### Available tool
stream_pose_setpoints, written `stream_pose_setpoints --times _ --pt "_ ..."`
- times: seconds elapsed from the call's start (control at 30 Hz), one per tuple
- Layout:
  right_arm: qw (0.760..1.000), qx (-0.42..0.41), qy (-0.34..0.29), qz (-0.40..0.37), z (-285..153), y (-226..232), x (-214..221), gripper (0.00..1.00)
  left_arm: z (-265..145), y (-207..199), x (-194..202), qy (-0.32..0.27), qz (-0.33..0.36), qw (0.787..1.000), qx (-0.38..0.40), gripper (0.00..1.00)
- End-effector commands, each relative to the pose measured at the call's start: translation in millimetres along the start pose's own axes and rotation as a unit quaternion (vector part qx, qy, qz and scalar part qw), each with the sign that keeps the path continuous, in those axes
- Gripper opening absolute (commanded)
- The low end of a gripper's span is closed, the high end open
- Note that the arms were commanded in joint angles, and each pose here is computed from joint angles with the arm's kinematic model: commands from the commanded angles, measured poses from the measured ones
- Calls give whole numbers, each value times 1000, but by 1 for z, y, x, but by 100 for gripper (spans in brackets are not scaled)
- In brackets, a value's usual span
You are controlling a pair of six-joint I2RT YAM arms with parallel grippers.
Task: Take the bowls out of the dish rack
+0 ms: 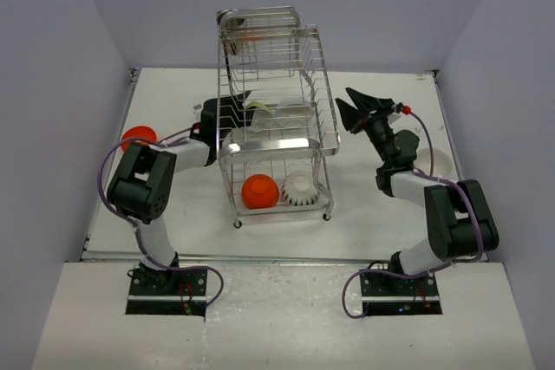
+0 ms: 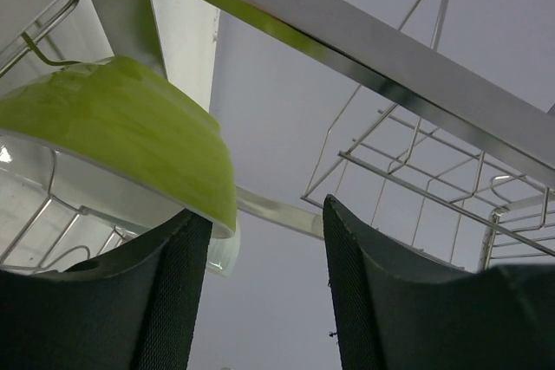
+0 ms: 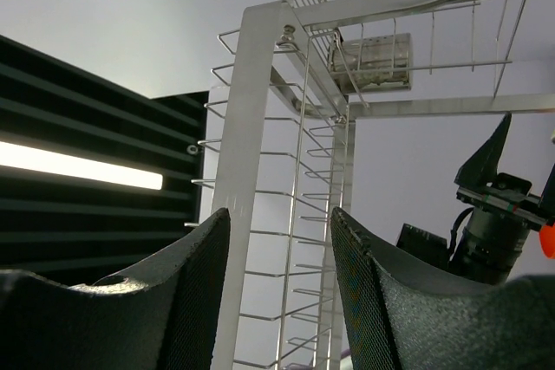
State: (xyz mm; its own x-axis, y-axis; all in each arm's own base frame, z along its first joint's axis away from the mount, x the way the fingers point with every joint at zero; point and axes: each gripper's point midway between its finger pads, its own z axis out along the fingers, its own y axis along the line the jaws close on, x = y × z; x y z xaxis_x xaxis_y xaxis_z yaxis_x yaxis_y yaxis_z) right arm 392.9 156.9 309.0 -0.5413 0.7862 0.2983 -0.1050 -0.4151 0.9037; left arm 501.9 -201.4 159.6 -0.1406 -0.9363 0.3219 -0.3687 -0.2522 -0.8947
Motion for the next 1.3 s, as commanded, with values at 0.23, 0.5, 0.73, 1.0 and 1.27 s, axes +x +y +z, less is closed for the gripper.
stream_pose_setpoints --times 0.23,0.5,0.73,1.0,1.27 --pt "997 -25 -17 76 -16 14 -10 51 17 -23 7 -5 -85 996 8 50" --pt "996 -33 -40 74 -27 20 -25 51 21 -13 5 -14 -63 998 -17 41" --pt "997 -36 -39 61 -32 26 -29 51 22 -6 2 -20 -52 998 -26 33" --pt "998 -25 -24 56 -32 22 -25 52 26 -4 2 -13 -53 998 -28 0" --pt "999 14 9 51 -14 12 -23 54 22 -13 10 14 -60 998 -8 0"
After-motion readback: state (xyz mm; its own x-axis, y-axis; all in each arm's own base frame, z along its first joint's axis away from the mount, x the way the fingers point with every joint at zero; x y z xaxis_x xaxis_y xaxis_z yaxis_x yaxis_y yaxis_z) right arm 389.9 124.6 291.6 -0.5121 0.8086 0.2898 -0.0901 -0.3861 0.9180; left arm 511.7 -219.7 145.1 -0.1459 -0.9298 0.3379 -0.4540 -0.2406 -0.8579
